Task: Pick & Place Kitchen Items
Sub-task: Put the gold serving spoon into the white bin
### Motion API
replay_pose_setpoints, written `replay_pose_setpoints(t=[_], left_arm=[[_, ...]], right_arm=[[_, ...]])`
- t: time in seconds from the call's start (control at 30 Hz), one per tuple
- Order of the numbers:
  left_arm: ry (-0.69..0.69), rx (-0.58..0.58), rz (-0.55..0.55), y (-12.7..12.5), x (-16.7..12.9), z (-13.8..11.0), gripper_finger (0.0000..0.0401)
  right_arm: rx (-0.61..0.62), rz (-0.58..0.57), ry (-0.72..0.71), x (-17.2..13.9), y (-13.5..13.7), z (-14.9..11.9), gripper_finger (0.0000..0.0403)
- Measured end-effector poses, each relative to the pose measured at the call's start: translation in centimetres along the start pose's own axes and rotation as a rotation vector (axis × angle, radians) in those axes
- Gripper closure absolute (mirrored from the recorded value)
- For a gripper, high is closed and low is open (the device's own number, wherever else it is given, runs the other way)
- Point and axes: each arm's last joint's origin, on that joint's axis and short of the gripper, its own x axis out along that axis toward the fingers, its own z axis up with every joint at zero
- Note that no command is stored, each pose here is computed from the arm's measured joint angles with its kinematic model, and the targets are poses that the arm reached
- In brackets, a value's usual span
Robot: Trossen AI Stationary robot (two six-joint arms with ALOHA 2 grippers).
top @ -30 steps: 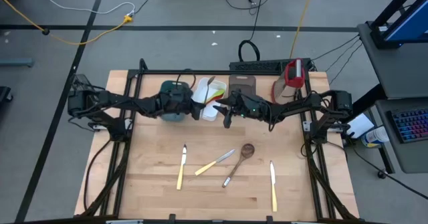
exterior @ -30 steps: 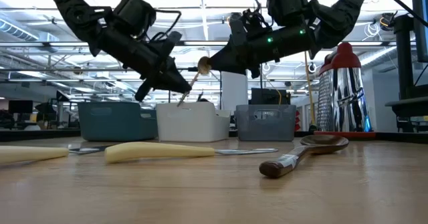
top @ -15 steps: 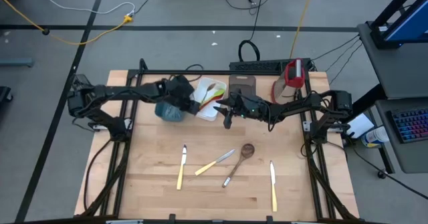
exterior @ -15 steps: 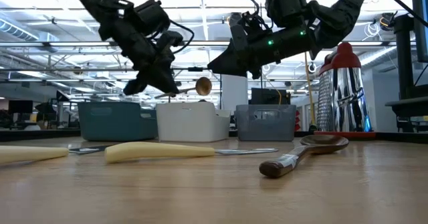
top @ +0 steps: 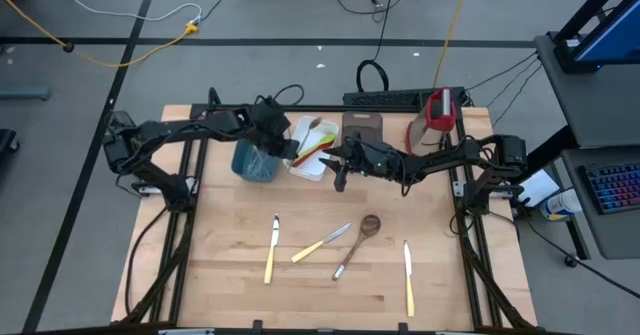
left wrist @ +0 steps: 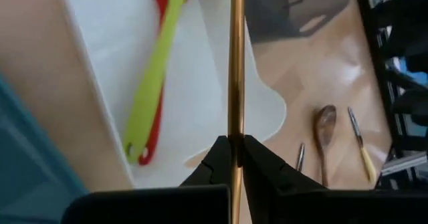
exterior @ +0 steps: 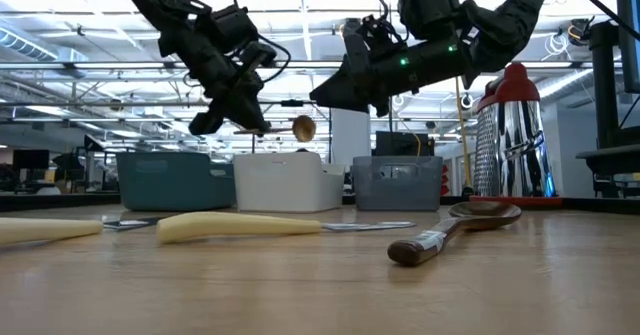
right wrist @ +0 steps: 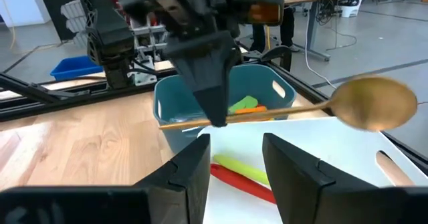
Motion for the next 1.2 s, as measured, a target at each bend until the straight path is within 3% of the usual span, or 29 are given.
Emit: replay_pose_setpoints(t=[0.23,0.43,0.53,0.77,1.0,1.2], left_arm=[[0.087,0.002,0.071,-0.1,0.8,2.3,0.039],[0.318,0.027,0.257,0.0,2.0,3.5,0.0396],[0.356,0.025,0.318,-0.1,2.5,4.2,0.039],[0.343,0.046,0.342,0.4,3.6,5.1,0.0373],[0.267,0.142,0.323,1.0,4.2,6.3,0.0371],[0.256,0.162,0.386,1.0,4.2,6.2,0.037]], right_arm=[[0.004,0.003,-0.033,0.0,0.0,0.3,0.027],[0.002,0.0,-0.012,0.0,0.0,0.1,0.027],[0.002,0.0,-0.014,0.0,0.0,0.1,0.027],[-0.02,0.0,-0.013,0.0,0.0,0.1,0.027],[-0.042,0.0,-0.013,0.0,0.0,0.1,0.027],[-0.042,0.0,-0.011,0.0,0.0,0.1,0.027]])
